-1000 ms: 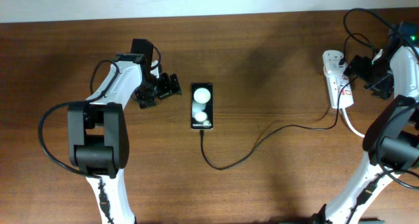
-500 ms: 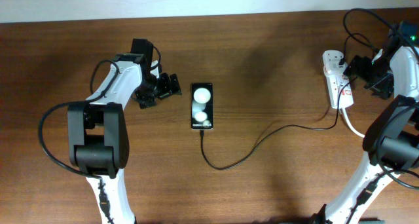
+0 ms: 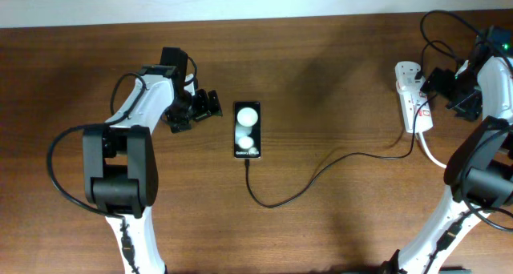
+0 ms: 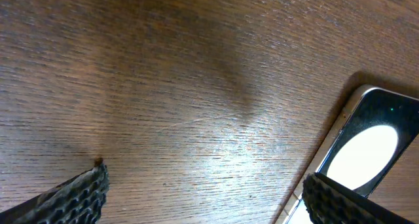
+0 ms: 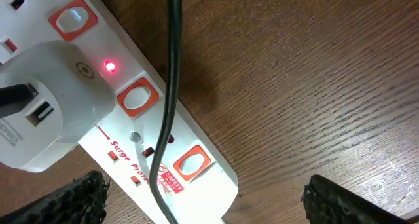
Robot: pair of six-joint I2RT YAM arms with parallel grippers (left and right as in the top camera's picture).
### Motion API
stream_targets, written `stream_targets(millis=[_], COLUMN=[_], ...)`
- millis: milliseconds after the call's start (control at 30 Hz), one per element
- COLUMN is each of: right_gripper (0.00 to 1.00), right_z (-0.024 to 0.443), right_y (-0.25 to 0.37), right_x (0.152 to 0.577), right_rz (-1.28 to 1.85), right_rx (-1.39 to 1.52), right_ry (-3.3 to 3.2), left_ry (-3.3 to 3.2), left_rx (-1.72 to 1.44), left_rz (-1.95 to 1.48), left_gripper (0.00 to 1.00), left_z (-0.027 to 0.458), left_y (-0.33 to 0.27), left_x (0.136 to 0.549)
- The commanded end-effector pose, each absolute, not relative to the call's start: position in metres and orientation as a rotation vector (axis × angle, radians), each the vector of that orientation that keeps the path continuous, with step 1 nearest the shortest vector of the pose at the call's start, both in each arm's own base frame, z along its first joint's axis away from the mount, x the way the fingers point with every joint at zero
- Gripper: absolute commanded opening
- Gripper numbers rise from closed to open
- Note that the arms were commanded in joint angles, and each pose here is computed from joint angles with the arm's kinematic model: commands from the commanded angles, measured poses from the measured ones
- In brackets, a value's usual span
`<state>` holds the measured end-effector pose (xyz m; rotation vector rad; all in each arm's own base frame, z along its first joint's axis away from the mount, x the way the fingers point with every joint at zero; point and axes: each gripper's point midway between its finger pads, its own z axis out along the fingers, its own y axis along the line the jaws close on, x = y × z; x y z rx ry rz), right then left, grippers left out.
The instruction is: Plug charger to phone and switch on socket
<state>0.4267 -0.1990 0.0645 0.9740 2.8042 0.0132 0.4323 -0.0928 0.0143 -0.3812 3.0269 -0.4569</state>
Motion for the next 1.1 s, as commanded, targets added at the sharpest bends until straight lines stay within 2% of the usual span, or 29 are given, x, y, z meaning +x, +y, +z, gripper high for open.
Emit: stream_targets(millis=[0, 467, 567, 633, 733, 800, 933, 1067], right_gripper=[0.99, 0.99, 0.99, 0.99, 0.99, 0.99, 0.99, 0.99], right_z=[0.077, 0.077, 0.077, 0.077, 0.077, 0.077, 0.077, 0.077], right_y=[-0.203, -0.203, -0.203, -0.203, -0.203, -0.203, -0.203, -0.203], right_x=[0.43, 0.43, 0.43, 0.43, 0.43, 0.43, 0.43, 0.43], right_rz=[0.003, 0.003, 0.003, 0.003, 0.003, 0.003, 0.004, 0.003], right_rx=[0.958, 0.959, 0.958, 0.958, 0.959, 0.959, 0.959, 0.959], right_ry=[2.775, 2.775, 2.775, 2.775, 2.775, 2.775, 2.775, 2.775], left_ry=[3.024, 3.02, 2.915, 2.793, 2.698, 2.647, 2.418, 2.168], left_rx=[-0.362, -0.361, -0.327, -0.32, -0.349, -0.375, -0.471, -0.443], left_rz=[-0.44, -0.44, -0.459, -0.322, -0.118, -0.053, -0.079, -0.119], left_gripper=[0.99, 0.99, 0.99, 0.99, 0.99, 0.99, 0.99, 0.99], left_z=[0.015, 0.017, 0.064, 0.115, 0.15, 0.14, 0.09, 0.07], left_y=[-0.09, -0.09, -0.09, -0.071, -0.042, -0.021, 0.018, 0.021], left_x=[0.432, 0.433, 0.44, 0.443, 0.43, 0.416, 0.383, 0.354])
